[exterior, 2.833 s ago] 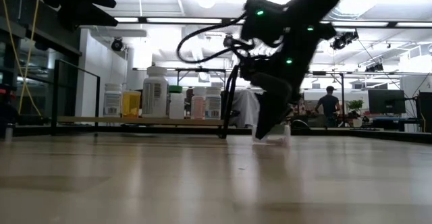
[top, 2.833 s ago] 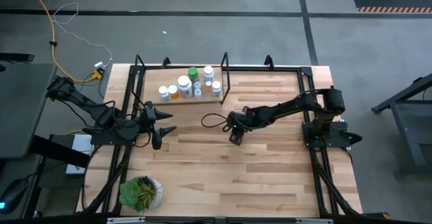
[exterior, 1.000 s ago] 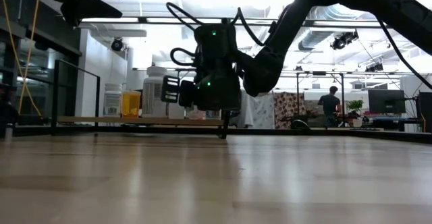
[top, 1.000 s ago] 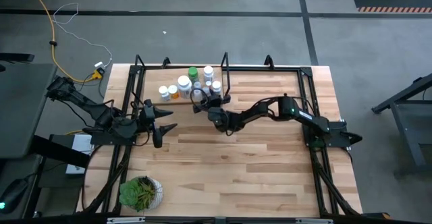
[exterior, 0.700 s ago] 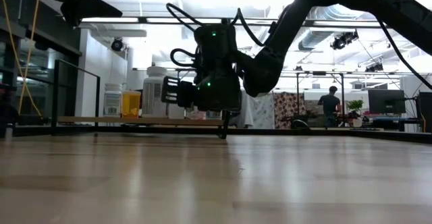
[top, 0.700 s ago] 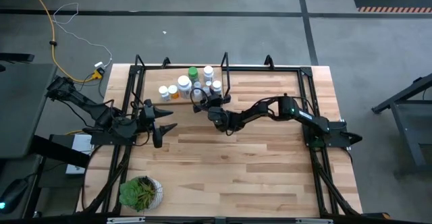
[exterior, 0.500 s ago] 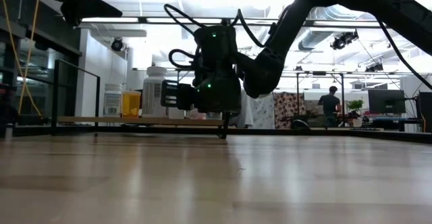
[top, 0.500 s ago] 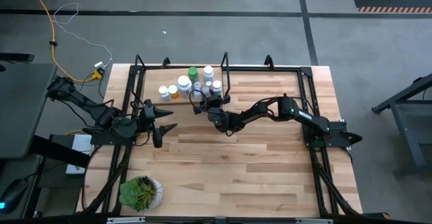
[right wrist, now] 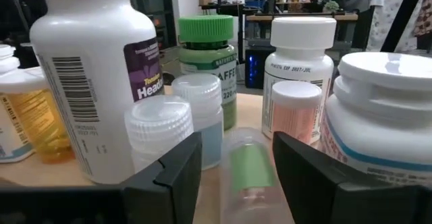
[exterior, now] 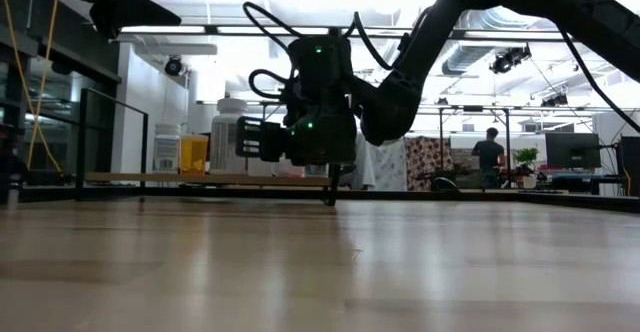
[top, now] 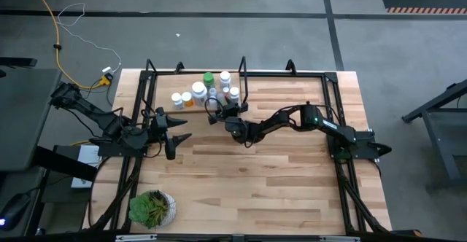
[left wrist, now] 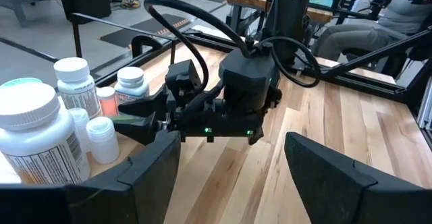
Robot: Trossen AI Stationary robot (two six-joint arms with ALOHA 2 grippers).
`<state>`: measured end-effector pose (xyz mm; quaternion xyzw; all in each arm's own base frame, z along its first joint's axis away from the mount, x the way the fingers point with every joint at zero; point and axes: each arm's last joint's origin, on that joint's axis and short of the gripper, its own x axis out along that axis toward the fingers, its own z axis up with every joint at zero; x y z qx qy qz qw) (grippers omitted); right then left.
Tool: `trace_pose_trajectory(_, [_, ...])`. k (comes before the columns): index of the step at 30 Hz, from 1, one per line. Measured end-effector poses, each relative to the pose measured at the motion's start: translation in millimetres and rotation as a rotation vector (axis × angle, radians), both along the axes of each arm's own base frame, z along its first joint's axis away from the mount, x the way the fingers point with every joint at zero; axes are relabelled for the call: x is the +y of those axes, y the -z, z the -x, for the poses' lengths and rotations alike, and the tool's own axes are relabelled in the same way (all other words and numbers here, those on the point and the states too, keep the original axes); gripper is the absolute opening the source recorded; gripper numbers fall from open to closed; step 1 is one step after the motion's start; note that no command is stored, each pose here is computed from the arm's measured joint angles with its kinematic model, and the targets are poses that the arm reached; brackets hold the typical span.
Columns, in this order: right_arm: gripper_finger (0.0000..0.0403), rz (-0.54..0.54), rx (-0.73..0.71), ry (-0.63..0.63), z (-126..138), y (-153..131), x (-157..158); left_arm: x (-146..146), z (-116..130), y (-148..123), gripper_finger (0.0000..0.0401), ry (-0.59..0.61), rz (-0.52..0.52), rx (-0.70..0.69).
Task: Pick and place medicine bottles onto shelf by color
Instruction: Adjust the small green pill bottle on the shelf
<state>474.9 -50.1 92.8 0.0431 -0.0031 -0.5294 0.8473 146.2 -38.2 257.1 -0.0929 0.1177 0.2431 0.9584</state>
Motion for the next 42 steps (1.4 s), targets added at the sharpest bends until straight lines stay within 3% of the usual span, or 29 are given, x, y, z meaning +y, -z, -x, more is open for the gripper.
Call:
trace_pose_trajectory(17, [0.0169, 0.005, 0.045, -0.027, -1, 2, 2, 0, 0, 0, 0.0257, 0.0, 0.0, 0.0])
trace_pose_trajectory(42, [0.0067, 0.005, 0.062, -0.07, -2, 1, 10, 0, 0, 0, 0.0257, 0.0, 0.0, 0.0])
